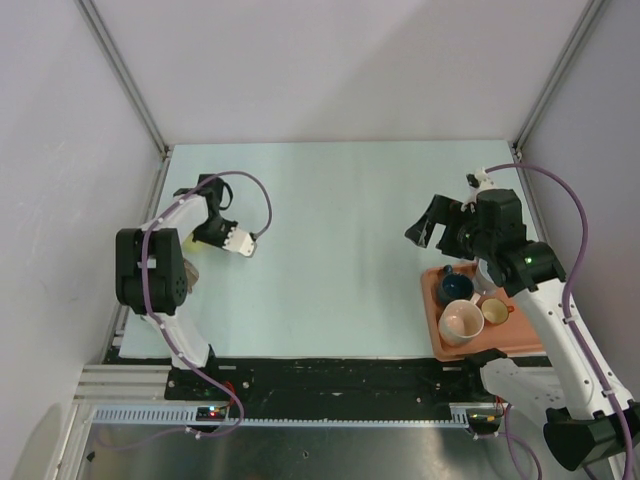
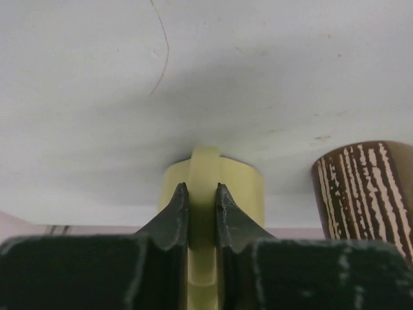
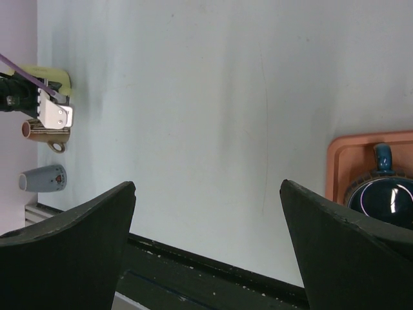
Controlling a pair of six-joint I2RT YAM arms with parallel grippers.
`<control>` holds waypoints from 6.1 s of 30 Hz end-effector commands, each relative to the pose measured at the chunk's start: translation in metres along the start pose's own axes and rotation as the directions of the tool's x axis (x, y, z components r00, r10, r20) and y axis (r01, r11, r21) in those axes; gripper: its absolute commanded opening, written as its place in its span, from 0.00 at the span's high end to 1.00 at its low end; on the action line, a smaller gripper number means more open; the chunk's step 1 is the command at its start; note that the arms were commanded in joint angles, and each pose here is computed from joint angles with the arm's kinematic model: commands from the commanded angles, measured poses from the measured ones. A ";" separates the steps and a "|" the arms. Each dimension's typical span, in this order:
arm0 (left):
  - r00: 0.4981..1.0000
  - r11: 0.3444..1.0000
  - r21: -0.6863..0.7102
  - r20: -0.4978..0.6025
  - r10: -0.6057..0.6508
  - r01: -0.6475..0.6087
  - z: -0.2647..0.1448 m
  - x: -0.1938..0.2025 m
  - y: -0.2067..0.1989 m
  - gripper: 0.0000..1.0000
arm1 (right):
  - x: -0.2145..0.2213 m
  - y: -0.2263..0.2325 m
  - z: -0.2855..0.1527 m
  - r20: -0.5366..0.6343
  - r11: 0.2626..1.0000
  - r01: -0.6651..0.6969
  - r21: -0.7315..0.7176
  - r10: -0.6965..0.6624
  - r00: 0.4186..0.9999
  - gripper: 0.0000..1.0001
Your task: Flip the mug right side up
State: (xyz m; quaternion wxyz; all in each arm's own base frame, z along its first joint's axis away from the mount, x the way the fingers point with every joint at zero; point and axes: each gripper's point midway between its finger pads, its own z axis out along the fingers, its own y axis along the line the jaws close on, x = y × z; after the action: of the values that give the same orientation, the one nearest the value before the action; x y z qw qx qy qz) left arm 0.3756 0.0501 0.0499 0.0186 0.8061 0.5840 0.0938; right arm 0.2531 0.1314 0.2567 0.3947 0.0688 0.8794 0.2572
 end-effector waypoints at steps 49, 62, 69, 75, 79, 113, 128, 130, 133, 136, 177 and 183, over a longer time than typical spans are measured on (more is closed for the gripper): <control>-0.119 0.761 0.420 0.900 -0.420 0.494 -0.443 -0.286 0.096 0.99 | -0.030 0.260 0.011 -0.033 0.519 -0.047 -0.854 0.035 0.999 0.96; 0.025 0.358 0.108 0.937 -0.348 0.927 -0.401 -0.153 0.153 0.00 | -0.069 0.036 -0.016 0.178 0.984 0.036 0.176 -0.068 0.982 1.00; 0.180 0.329 -0.034 0.887 -0.424 0.944 -0.357 -0.129 0.145 0.00 | -0.084 -0.130 -0.114 0.234 0.614 -0.168 0.771 -0.028 0.972 1.00; 0.226 0.343 -0.064 0.861 -0.455 0.937 -0.339 -0.122 0.139 0.00 | -0.055 -0.224 -0.148 0.358 0.405 -0.391 0.827 0.157 0.920 1.00; 0.226 0.351 -0.058 0.859 -0.460 0.934 -0.336 -0.122 0.135 0.00 | -0.034 -0.262 -0.152 0.424 0.332 -0.478 0.813 0.225 0.877 1.00; 0.276 0.349 -0.105 0.830 -0.485 0.931 -0.323 -0.115 0.119 0.00 | 0.005 -0.328 -0.049 0.381 0.407 -0.554 0.727 0.432 0.817 0.60; 0.589 0.615 -0.186 0.585 -0.557 0.767 -0.249 -0.094 0.048 0.00 | -0.077 -0.221 -0.114 0.420 0.566 -0.408 0.717 0.116 0.900 0.01; 0.701 0.724 -0.176 0.479 -0.529 0.667 -0.225 -0.083 0.014 0.00 | -0.087 -0.194 -0.108 0.399 0.647 -0.342 0.682 0.063 0.915 0.01; 0.869 0.866 -0.152 0.229 -0.438 0.476 -0.185 -0.048 -0.044 0.06 | -0.095 -0.143 -0.088 0.360 0.799 -0.207 0.565 -0.013 0.933 0.01; 0.950 0.949 -0.046 0.007 -0.311 0.311 -0.150 -0.016 -0.097 0.12 | -0.095 -0.086 -0.069 0.324 0.908 -0.045 0.417 -0.102 0.941 0.00; -0.212 -0.236 -0.087 0.224 -0.951 0.968 -0.098 0.046 -0.067 0.00 | 0.018 0.087 0.035 0.039 0.923 0.360 -0.136 -0.358 0.933 0.00; -0.212 -0.227 -0.076 0.175 -0.962 0.971 -0.063 0.039 -0.081 0.00 | 0.032 0.102 0.034 0.011 0.909 0.406 -0.096 -0.407 0.913 0.01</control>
State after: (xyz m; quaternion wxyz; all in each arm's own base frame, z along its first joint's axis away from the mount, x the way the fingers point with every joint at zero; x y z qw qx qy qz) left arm 0.2921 0.1043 0.1154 0.1511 0.0697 0.9835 0.0709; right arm 0.2480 0.2387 0.2553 0.4240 -0.1448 0.8623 0.2359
